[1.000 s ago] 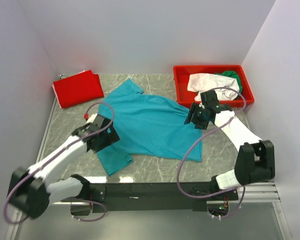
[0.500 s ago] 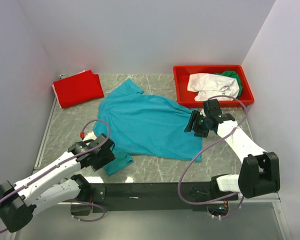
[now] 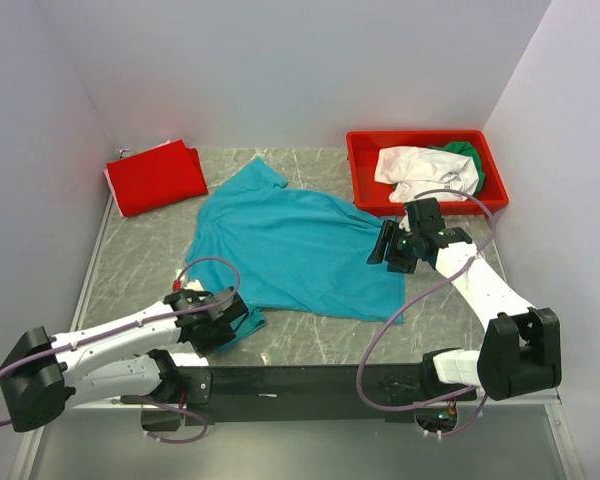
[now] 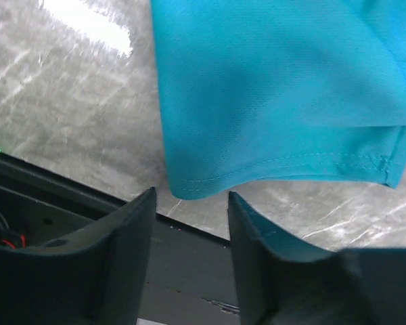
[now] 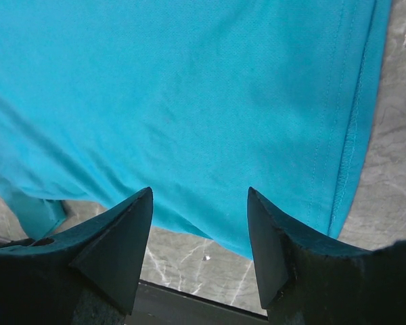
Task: Fold and stack the t-shirts
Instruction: Fold the tshirt
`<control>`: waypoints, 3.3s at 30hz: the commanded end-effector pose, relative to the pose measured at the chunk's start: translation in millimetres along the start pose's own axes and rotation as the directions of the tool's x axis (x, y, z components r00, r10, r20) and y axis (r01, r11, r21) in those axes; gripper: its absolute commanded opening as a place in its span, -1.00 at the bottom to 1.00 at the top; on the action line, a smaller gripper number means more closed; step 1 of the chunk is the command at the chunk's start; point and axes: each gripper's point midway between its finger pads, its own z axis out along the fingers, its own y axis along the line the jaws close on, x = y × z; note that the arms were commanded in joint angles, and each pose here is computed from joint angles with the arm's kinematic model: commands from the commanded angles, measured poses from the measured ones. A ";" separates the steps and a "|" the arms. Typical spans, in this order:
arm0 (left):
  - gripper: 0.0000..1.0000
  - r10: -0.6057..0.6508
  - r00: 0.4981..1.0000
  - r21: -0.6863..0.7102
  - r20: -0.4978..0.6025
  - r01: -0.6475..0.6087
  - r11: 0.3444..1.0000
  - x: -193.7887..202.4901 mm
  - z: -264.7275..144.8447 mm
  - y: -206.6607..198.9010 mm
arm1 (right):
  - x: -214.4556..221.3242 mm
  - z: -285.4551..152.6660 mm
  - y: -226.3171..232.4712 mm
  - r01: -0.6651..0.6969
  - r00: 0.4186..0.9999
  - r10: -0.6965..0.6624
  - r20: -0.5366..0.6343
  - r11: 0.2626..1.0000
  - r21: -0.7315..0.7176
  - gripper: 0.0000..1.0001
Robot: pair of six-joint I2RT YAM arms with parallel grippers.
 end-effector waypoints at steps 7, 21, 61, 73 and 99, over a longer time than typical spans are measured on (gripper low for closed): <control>-0.09 -0.152 0.988 -0.022 0.014 0.153 0.988 4.8 3.6 5.5 | -5.9 -2.7 7.5 0.022 1.000 -0.021 0.020 0.999 -0.036 0.29; -0.21 -0.176 0.984 -0.045 0.041 0.178 0.983 5.8 20.8 1.3 | -4.2 0.6 5.1 0.020 1.000 -0.020 0.006 0.999 -0.028 0.29; -0.99 -0.152 0.962 0.257 0.228 0.091 0.962 -156.2 -6.4 -102.5 | 72.2 9.5 -96.9 -0.236 0.949 0.293 -0.118 0.907 0.350 -0.13; -0.99 -0.107 0.972 0.256 0.207 0.052 0.965 -167.9 -3.2 -107.3 | 97.7 3.8 -94.6 -0.256 0.935 0.329 -0.131 0.883 0.393 -0.18; -0.99 -0.145 0.964 0.237 0.221 0.091 0.967 -172.1 -11.7 -79.3 | 119.8 0.7 -107.9 -0.231 0.936 0.331 -0.121 0.834 0.500 -1.00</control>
